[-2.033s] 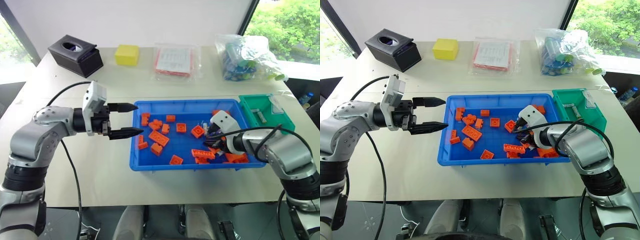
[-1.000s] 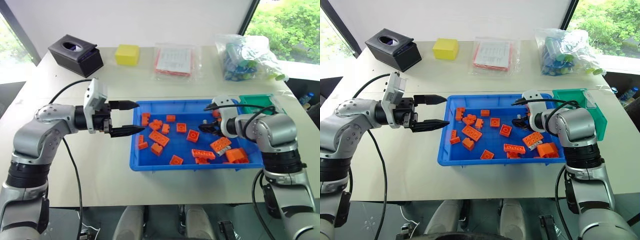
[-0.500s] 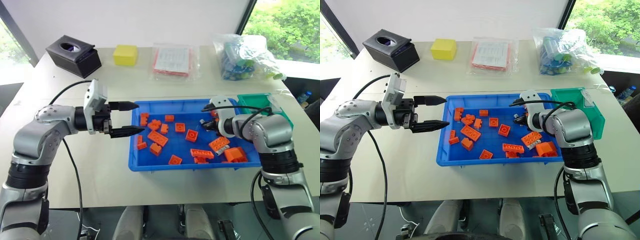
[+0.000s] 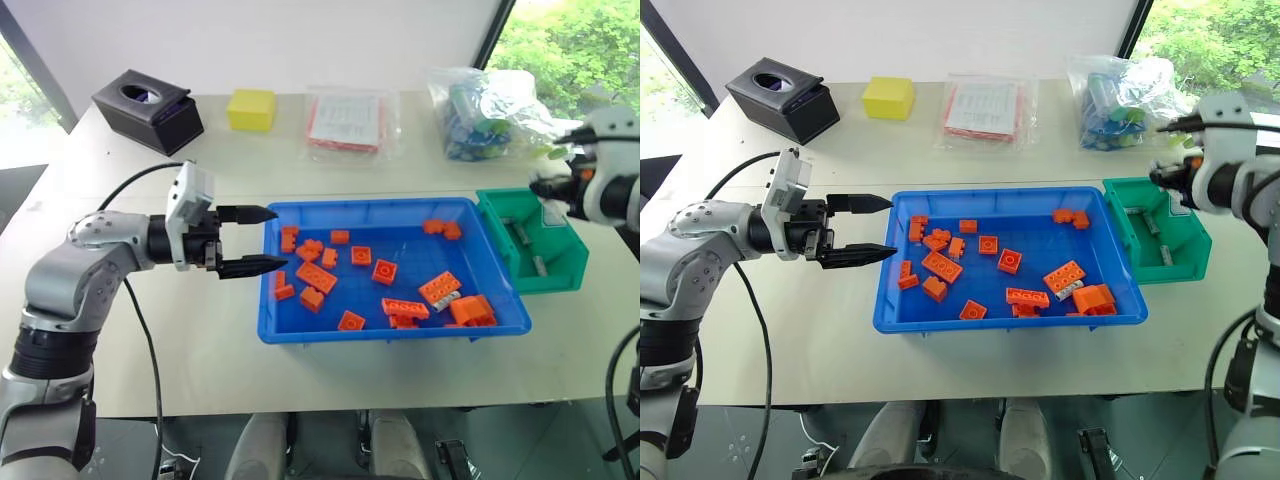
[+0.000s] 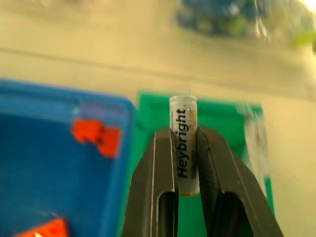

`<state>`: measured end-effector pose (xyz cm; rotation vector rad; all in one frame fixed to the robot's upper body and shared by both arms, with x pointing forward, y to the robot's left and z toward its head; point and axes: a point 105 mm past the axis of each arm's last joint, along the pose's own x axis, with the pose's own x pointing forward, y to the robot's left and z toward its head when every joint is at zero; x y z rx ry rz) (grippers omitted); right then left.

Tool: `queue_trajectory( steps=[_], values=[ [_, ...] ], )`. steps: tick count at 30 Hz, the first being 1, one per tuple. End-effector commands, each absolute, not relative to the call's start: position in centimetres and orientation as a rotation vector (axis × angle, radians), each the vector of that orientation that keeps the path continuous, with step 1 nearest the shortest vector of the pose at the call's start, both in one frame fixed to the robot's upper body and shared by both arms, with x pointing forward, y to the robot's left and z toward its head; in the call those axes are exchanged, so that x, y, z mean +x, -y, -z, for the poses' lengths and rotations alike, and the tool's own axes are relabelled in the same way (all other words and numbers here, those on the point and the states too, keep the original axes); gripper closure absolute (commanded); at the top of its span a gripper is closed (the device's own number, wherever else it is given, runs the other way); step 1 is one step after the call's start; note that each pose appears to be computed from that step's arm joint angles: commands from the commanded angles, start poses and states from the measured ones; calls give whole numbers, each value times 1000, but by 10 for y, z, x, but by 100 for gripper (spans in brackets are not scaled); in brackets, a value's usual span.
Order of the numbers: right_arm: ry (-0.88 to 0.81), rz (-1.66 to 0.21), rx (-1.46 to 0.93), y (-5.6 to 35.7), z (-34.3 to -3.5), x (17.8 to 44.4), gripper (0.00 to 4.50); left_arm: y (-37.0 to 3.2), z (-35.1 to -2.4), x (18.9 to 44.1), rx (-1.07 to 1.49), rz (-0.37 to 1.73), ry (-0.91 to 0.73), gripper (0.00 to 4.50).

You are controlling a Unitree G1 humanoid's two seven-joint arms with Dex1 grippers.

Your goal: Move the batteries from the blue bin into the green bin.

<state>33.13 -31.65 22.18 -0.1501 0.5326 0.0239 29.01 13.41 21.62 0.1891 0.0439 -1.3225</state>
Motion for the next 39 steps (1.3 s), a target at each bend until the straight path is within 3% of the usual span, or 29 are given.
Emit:
queue_trajectory(
  steps=[1,3,10,14,17,20,23,39],
  values=[
    [-479,24,-167,333,-232,327,447,-132,-227,290,216,1337,3,0],
    [-495,35,-158,339,-223,325,447,-131,-227,291,221,1342,4,0],
    [-494,63,-201,352,-217,323,120,-131,-231,292,231,1346,11,0],
    [-443,4,-207,342,-239,326,120,-132,-230,291,231,1343,6,0],
    [-388,-291,-347,290,-256,322,120,-132,-230,291,229,1342,5,0],
    [-457,-615,-523,248,-241,301,120,-131,-230,291,229,1344,3,0],
    [-562,-838,-628,233,-214,284,120,-129,-232,292,231,1348,10,0],
    [-567,-1191,-955,217,-159,278,120,-133,-233,287,235,1315,12,0]
  ],
)
